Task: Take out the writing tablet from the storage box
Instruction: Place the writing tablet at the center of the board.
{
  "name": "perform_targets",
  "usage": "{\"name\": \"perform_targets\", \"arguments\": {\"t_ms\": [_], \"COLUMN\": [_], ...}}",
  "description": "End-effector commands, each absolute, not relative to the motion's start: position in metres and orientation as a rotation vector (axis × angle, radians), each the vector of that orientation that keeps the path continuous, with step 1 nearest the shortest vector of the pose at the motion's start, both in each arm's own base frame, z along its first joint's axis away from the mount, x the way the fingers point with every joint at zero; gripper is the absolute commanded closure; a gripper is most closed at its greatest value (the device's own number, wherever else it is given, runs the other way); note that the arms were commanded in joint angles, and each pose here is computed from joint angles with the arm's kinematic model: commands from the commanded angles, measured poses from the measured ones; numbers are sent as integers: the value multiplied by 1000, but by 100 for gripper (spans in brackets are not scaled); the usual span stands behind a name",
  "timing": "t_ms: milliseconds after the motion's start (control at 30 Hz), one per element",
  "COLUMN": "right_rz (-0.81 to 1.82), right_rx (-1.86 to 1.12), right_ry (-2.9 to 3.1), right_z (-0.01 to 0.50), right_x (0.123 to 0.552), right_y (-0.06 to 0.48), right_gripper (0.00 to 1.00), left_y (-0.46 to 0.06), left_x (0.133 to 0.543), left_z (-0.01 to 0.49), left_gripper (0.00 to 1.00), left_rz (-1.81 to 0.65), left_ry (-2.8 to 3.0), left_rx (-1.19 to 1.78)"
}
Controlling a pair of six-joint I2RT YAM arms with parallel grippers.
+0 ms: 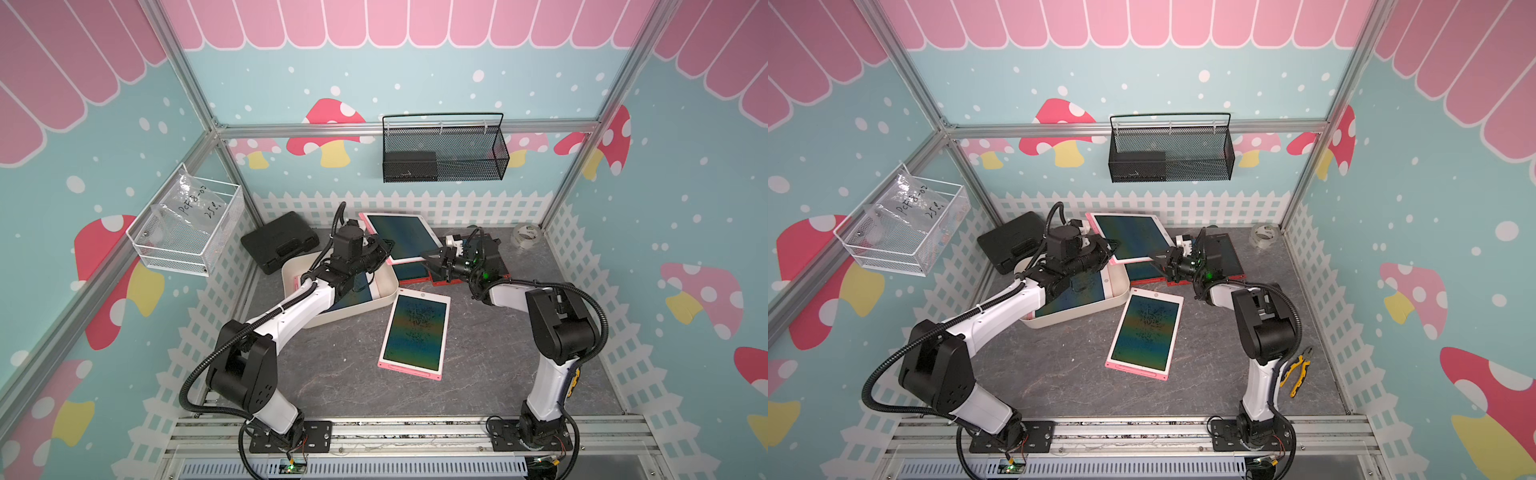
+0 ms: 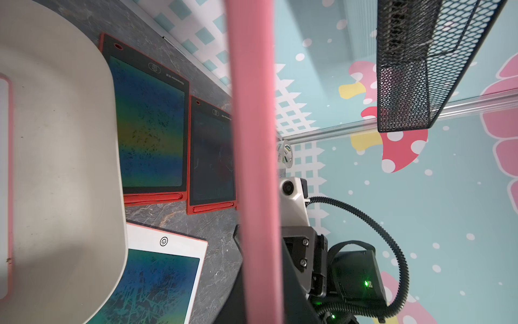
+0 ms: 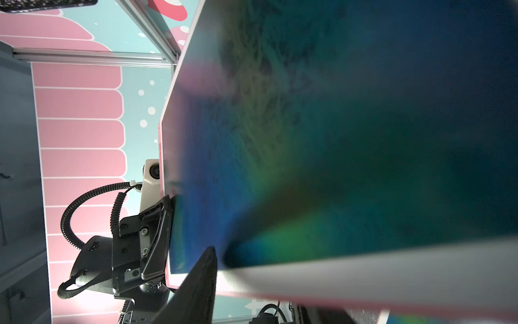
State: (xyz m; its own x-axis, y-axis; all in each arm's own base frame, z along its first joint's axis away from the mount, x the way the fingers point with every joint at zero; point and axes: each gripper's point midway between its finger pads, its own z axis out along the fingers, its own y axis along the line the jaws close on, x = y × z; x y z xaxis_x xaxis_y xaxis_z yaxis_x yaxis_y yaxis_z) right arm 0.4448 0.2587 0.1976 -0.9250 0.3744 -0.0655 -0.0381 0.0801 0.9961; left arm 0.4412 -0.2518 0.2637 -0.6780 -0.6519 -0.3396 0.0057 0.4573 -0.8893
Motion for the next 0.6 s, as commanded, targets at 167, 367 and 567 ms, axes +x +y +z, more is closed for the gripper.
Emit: {"name": "perform_targets", "arguments": {"t_ms": [167, 367, 567], "right_rz": [1999, 2008, 2031], "right_rx": [320, 326, 336], "right_ry": [1908, 1869, 1830], "right_z": [222, 227, 230], "right_x": [471, 471, 470], "right_y": [270, 268, 266], "right_gripper": [64, 72, 72], "left_y": [-270, -280, -284], "left_x": [443, 443, 438], "left_z": [270, 256, 244], "left_gripper": [89, 89, 89], "left_rz": [-1365, -1394, -1403], "left_ry": [1990, 2038, 2076], "left_rx": [-513, -507, -501]}}
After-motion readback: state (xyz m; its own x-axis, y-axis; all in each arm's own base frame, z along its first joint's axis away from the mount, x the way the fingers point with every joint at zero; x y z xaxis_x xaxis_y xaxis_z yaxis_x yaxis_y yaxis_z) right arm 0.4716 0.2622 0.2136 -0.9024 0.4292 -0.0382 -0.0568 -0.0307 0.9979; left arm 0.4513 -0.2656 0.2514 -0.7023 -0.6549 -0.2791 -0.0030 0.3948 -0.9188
